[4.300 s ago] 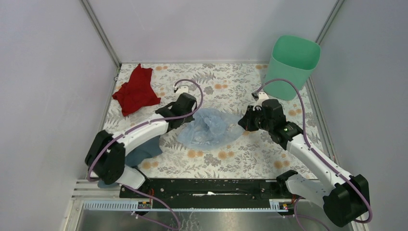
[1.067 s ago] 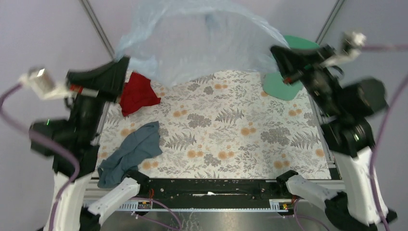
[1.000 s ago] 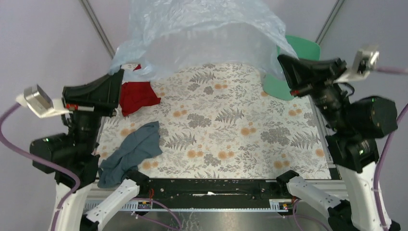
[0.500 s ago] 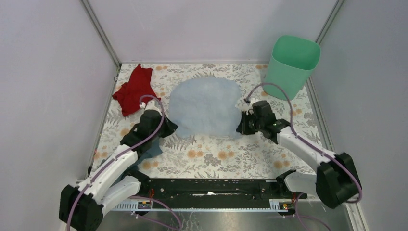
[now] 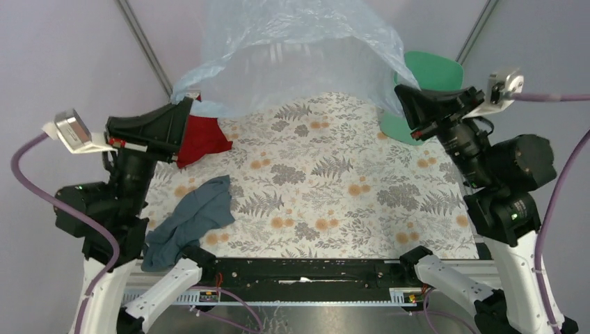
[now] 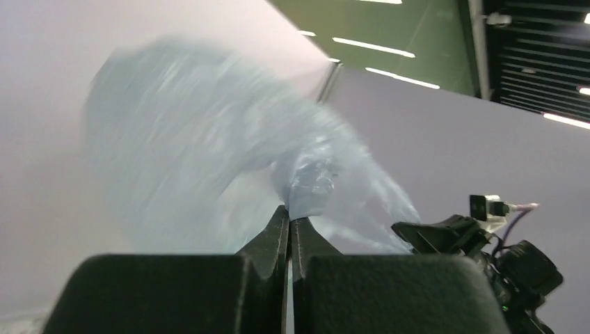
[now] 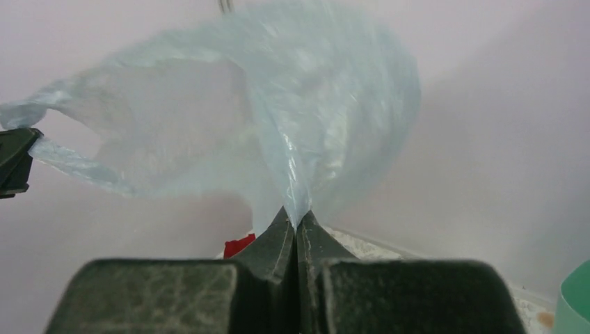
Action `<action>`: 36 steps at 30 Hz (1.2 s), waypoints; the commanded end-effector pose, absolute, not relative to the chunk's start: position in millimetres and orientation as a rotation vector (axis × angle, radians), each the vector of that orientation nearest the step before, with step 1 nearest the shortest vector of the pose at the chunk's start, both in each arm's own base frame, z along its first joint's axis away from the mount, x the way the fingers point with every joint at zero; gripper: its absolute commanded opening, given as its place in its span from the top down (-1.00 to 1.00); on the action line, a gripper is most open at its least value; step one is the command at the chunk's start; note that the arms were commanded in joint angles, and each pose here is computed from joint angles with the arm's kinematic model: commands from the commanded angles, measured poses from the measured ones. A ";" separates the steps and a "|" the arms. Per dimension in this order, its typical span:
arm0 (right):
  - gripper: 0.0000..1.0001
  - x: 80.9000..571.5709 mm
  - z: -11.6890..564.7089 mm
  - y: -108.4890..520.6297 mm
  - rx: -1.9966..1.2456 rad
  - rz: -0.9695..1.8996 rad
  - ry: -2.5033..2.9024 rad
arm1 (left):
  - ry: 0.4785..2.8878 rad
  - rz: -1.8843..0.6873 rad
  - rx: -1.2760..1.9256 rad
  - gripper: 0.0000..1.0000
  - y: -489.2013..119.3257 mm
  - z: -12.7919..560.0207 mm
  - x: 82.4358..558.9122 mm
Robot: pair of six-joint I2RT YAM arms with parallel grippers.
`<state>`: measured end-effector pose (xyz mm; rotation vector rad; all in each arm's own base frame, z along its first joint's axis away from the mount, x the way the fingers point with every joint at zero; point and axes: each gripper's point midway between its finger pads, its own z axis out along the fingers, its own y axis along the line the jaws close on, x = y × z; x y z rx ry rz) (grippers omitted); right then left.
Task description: Put the trash bags into the trash bin
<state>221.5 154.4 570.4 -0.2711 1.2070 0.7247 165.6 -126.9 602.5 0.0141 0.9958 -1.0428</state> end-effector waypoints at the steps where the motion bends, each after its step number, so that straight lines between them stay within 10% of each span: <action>1: 0.99 282.3 444.9 173.5 -0.258 0.636 1.532 | 1.382 -0.872 -0.192 1.00 -132.1 461.9 247.3; 10: 1.00 279.6 249.7 217.8 -0.332 0.840 1.962 | 1.880 -0.761 -0.345 1.00 -136.4 250.4 253.3; 21: 0.99 250.4 271.2 250.5 -0.403 1.144 2.008 | 1.690 -0.834 -0.186 1.00 -125.4 354.9 207.8; 36: -0.17 276.8 268.1 232.4 -0.294 0.927 2.115 | 1.649 -0.669 -0.194 1.00 -99.6 381.3 210.9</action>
